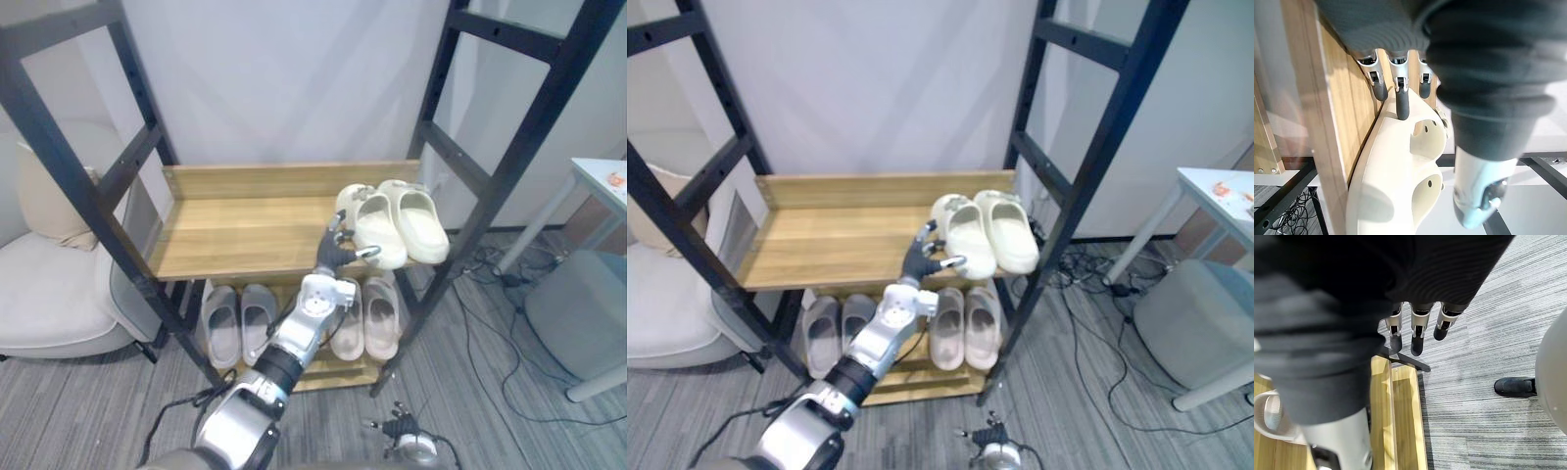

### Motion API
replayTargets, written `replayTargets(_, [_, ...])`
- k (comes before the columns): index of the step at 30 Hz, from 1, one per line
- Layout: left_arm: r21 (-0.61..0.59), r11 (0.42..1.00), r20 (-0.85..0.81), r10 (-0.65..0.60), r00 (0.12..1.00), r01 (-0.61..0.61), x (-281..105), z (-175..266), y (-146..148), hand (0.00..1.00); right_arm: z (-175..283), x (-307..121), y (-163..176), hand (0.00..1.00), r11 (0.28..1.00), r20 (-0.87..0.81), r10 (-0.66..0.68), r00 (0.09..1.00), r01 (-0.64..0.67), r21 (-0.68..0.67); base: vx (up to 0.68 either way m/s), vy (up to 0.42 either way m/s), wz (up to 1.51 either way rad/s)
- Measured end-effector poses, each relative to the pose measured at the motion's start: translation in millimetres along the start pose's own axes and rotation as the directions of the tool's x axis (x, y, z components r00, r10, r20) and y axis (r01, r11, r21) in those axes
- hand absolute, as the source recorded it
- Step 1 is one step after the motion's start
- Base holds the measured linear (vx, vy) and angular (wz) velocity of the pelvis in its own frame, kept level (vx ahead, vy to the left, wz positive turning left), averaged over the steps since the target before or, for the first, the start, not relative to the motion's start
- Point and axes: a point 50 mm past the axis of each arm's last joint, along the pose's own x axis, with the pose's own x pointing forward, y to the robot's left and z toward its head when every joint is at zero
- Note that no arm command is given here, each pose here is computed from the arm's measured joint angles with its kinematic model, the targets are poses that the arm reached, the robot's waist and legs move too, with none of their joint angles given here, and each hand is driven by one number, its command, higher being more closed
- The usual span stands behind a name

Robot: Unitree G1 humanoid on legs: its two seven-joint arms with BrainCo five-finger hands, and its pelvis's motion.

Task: Organize the slippers on the shoe rack

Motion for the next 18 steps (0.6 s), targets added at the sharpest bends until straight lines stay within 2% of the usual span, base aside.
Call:
replayTargets(6, [-0.002,1.000,0.019,-0.003,1.000,0.003,0.6,5.6,1.9,0.00,0.8,-0.4,2.7,0.00,1.000,0.004,0.010,1.000,-0.010,-0.004,0.00,0.000,0.00])
replayTargets(10, [-0.032,0.999,0.125,-0.037,0.991,0.041,-4.7,28.3,-1.3,0.00,1.0,-1.2,5.8,0.00,0.999,0.010,0.029,1.000,-0.029,-0.024,0.00,-0.006,0.11])
replayTargets(13, [-0.033,0.993,0.232,-0.099,0.968,0.109,-10.4,51.1,-10.2,0.00,0.9,-1.9,9.4,0.00,0.998,0.012,0.046,0.999,-0.045,-0.040,0.00,0.002,0.18])
replayTargets(18, [-0.140,0.951,0.353,-0.213,0.911,0.276,-39.8,70.5,-27.4,0.00,-0.3,-3.0,13.2,0.00,0.996,0.013,0.067,0.998,-0.066,-0.066,0.01,0.009,0.18])
